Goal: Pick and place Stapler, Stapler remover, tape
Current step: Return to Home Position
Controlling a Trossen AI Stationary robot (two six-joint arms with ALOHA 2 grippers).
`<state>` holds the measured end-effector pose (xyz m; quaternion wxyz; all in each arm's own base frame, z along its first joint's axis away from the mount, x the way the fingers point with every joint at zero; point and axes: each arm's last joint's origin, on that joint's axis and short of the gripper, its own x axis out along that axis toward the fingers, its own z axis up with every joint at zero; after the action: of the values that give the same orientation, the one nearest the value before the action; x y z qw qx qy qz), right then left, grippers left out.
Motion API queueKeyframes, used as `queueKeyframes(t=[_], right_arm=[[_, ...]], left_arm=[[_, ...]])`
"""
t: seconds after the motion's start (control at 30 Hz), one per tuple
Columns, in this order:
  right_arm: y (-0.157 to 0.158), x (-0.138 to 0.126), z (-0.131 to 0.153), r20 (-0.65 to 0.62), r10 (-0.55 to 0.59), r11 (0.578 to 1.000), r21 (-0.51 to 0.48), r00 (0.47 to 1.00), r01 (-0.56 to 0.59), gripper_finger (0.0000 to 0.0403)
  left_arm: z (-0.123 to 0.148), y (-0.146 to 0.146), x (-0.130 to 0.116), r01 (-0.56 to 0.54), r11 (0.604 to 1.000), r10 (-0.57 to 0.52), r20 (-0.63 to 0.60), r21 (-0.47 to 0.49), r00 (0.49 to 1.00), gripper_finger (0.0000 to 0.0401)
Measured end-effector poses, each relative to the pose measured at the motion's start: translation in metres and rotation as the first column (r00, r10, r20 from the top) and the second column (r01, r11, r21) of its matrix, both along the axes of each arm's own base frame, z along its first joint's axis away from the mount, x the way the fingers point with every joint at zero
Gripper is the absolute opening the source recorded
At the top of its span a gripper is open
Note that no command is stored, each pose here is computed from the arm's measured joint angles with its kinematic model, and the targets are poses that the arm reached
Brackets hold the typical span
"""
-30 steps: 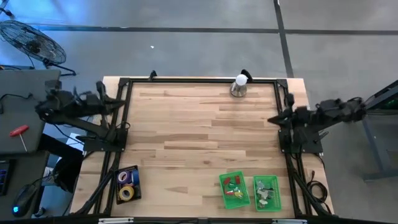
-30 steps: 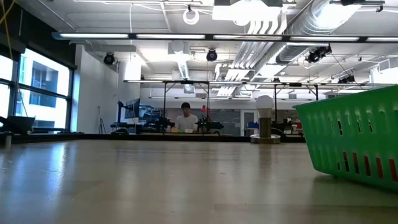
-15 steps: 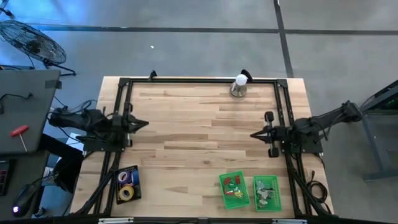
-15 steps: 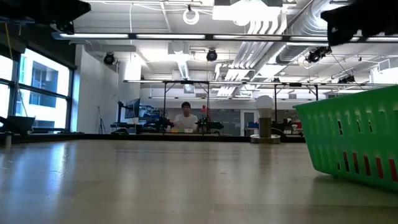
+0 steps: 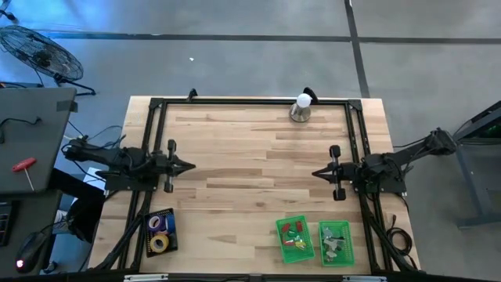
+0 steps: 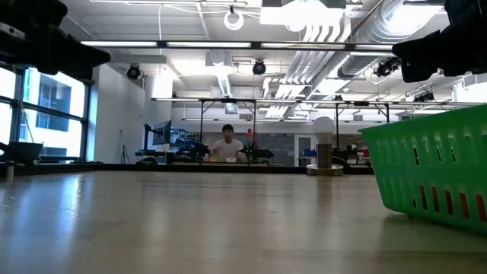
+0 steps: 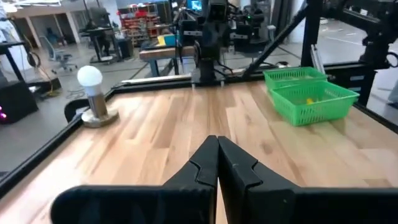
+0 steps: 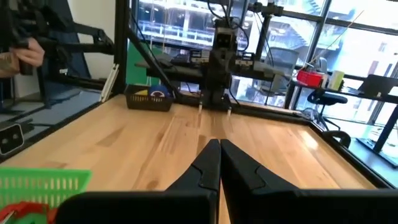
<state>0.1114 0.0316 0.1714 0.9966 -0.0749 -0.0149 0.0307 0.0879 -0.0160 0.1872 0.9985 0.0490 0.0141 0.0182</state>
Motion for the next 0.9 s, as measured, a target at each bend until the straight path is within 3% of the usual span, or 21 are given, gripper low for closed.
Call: queueKeyframes(t=[0.27,0.5,0.7,0.9], right_arm=[[-0.006,0.002,-0.007,-0.07,-0.06,0.998,0.001,0.996,0.06,0.0],[-0.014,0.003,-0.011,-0.113,-0.138,0.99,0.023,0.984,0.142,0.0],[-0.016,0.004,-0.007,-0.077,-0.113,0.99,0.077,0.991,0.119,0.0],[-0.018,0.004,-0.007,-0.073,-0.159,0.986,0.045,0.985,0.162,0.0]], left_arm=[[-0.012,-0.006,0.004,0.158,0.987,-0.159,0.005,0.024,0.987,0.0],[-0.013,-0.007,0.003,0.217,0.975,-0.217,-0.004,0.055,0.976,0.0],[-0.013,-0.01,0.003,0.294,0.954,-0.294,-0.002,0.054,0.956,0.0],[-0.015,-0.01,0.004,0.303,0.95,-0.303,-0.003,0.078,0.953,0.0]])
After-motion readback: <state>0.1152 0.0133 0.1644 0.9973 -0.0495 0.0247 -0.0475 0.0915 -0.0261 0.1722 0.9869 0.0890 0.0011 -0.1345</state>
